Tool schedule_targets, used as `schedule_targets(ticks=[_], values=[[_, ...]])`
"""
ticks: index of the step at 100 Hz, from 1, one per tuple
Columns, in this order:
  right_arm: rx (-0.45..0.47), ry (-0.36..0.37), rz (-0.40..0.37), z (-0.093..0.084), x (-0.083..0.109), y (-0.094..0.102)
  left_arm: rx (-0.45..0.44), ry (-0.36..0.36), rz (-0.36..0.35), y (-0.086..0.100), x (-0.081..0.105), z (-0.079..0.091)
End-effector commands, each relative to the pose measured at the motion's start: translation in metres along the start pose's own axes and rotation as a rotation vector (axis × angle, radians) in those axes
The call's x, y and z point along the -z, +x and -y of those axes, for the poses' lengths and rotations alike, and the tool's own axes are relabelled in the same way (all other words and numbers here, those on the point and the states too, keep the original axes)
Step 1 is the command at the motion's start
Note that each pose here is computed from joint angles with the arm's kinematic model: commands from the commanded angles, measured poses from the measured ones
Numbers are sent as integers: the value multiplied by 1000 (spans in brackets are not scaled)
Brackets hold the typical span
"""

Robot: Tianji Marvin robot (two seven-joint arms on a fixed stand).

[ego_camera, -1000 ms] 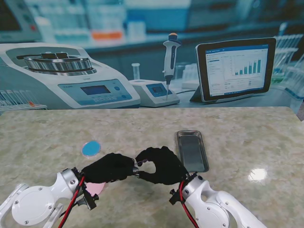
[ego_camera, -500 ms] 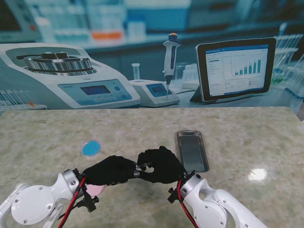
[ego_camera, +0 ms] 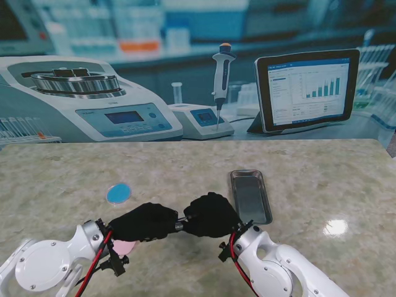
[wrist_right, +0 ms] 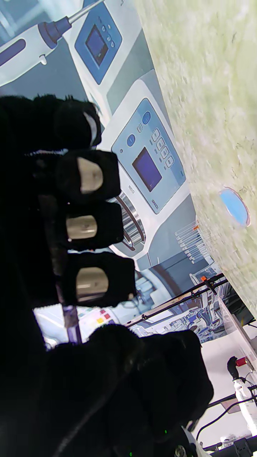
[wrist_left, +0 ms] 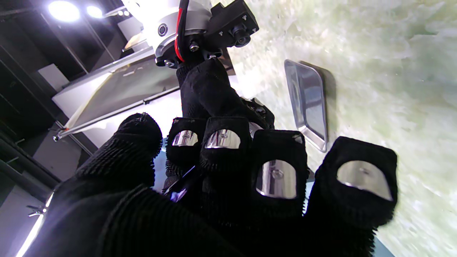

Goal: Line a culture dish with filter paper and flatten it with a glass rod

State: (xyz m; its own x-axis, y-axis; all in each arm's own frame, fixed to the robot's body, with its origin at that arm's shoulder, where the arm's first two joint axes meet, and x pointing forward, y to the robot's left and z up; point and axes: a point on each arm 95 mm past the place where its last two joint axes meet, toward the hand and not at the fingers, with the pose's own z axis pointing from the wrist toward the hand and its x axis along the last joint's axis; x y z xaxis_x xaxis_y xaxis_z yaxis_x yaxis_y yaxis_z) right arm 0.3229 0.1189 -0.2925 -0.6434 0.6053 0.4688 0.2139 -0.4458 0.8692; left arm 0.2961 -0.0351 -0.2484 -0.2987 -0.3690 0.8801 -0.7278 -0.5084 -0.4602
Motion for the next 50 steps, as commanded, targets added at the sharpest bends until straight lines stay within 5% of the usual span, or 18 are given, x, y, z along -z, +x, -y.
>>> schedule_targets(ticks=[1,50], values=[[-10,7,0,3,0,0,6,-8,0,1,0,-2],[11,51,-8,4,0,0,9,-5,2,2,0,0]])
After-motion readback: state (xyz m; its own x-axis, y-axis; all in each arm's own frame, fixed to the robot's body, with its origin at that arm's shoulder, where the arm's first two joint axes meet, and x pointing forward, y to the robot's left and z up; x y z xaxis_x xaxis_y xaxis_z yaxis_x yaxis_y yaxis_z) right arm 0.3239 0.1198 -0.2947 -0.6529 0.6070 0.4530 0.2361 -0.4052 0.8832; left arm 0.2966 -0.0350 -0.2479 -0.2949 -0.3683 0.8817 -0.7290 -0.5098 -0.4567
